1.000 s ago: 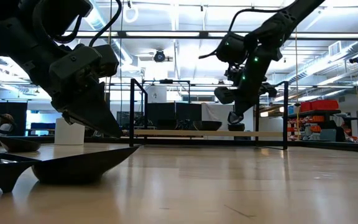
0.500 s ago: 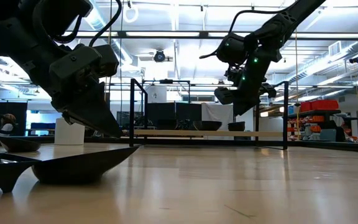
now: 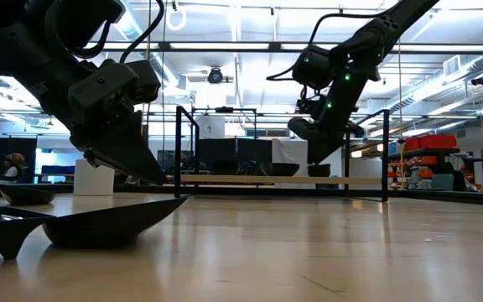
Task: Pick & Place Mini shaped plates
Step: Stack the black teardrop shaped bowl on top of the other black teardrop shaped bowl on the shelf
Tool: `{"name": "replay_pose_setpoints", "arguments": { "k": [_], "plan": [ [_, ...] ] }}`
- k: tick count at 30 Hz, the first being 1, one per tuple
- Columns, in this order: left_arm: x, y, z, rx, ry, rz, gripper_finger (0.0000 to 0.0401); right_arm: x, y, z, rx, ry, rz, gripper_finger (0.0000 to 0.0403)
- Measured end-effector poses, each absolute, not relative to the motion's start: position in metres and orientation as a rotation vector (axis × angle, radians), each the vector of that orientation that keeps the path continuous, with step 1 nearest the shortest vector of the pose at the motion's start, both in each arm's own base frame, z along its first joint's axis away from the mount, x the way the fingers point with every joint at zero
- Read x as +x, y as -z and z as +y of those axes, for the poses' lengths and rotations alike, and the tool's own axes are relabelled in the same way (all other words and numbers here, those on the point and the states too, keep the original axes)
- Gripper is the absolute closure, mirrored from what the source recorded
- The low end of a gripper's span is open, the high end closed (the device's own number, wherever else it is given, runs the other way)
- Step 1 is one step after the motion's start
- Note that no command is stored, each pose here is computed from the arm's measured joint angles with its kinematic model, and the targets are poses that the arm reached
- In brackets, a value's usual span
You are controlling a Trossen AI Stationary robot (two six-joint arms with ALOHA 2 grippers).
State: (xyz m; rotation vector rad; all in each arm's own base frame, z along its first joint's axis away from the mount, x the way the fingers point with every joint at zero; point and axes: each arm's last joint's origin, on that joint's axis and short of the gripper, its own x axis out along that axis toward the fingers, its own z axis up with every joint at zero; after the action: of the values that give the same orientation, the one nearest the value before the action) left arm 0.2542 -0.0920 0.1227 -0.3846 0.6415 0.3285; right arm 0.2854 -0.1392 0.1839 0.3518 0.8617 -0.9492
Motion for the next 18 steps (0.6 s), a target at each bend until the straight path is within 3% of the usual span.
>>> {"name": "replay_pose_setpoints", "arguments": {
  "k": [10,18],
  "plan": [
    [0.254,-0.123,-0.092,-0.382,-0.334,0.638,0.0389,0.279,-0.192,-0.138,0.345,1.013,0.851,0.0396],
    [0.254,-0.123,-0.092,-0.382,-0.334,0.638,0.0389,0.268,-0.201,-0.137,0.440,1.038,0.846,0.0388]
  ]
}}
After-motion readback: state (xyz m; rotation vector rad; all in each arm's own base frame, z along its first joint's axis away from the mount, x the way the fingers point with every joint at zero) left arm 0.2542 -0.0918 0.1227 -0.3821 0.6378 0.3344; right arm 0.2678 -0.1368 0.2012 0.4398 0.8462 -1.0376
